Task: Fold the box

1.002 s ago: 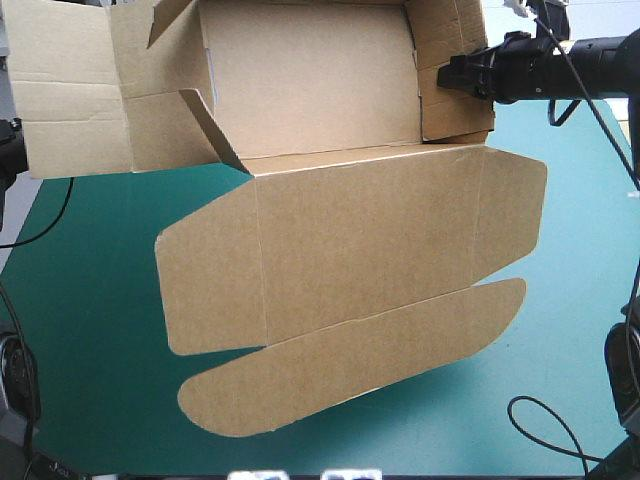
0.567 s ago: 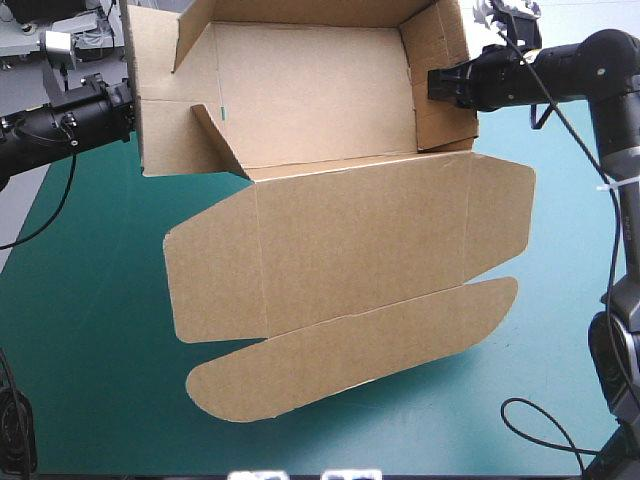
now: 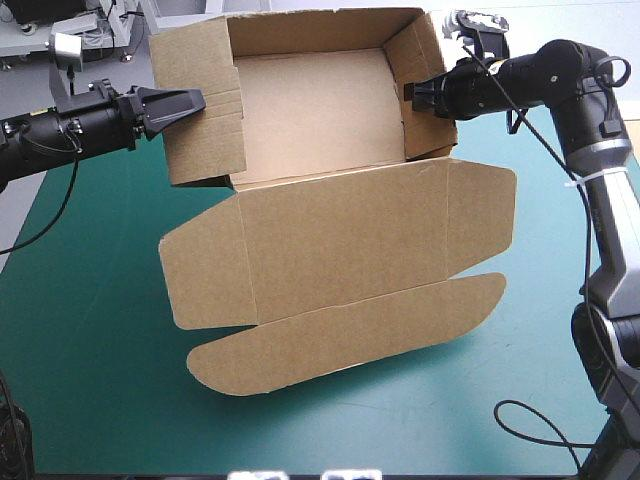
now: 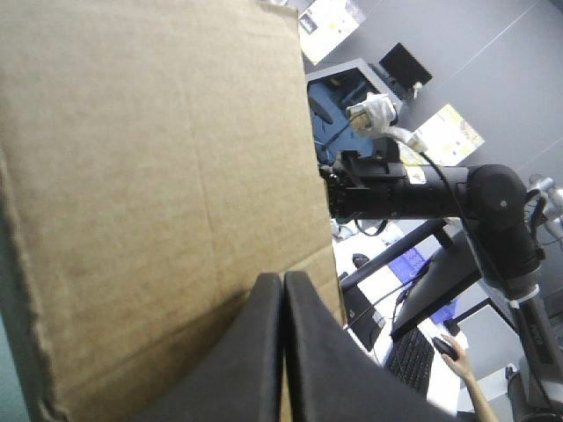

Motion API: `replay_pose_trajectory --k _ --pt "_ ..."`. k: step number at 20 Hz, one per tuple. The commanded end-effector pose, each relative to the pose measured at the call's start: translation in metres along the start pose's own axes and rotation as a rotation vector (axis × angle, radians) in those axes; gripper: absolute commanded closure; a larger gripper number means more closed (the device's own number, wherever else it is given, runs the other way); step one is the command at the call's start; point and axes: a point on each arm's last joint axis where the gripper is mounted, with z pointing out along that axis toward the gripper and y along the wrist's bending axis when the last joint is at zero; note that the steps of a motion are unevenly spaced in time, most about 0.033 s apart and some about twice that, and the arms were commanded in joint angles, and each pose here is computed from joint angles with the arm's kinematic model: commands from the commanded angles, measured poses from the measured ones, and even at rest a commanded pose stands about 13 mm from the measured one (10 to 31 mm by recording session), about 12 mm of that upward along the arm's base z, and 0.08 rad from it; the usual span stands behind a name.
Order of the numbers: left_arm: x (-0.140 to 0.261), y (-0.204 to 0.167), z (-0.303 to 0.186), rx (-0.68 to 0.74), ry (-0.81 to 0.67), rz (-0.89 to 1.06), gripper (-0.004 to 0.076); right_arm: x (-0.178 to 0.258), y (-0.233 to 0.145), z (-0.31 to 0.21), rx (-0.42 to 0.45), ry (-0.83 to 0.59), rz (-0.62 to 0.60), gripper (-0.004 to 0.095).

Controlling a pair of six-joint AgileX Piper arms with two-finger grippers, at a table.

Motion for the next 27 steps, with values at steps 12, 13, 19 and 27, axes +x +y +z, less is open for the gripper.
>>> replay_pose_trajectory --k 12,13,19,27 --pt "-0.042 0.001 -0.041 -0.113 -0.400 0.057 0.0733 0.000 0.022 -0.036 -0.062 -0.005 -0.037 0.0921" --pt "-0.044 0.005 -0.048 -0.132 -0.414 0.054 0.0733 -0.001 0.022 -0.039 -0.059 -0.009 -0.038 0.0921" --pt "-0.047 0.051 -0.112 -0.335 -0.416 0.000 0.0733 -0.005 0.029 -0.088 -0.072 -0.107 -0.051 0.0921" --pt "-0.032 0.110 -0.121 -0.469 -0.230 -0.124 0.0733 -0.003 0.063 -0.137 -0.275 -0.219 -0.081 0.0921"
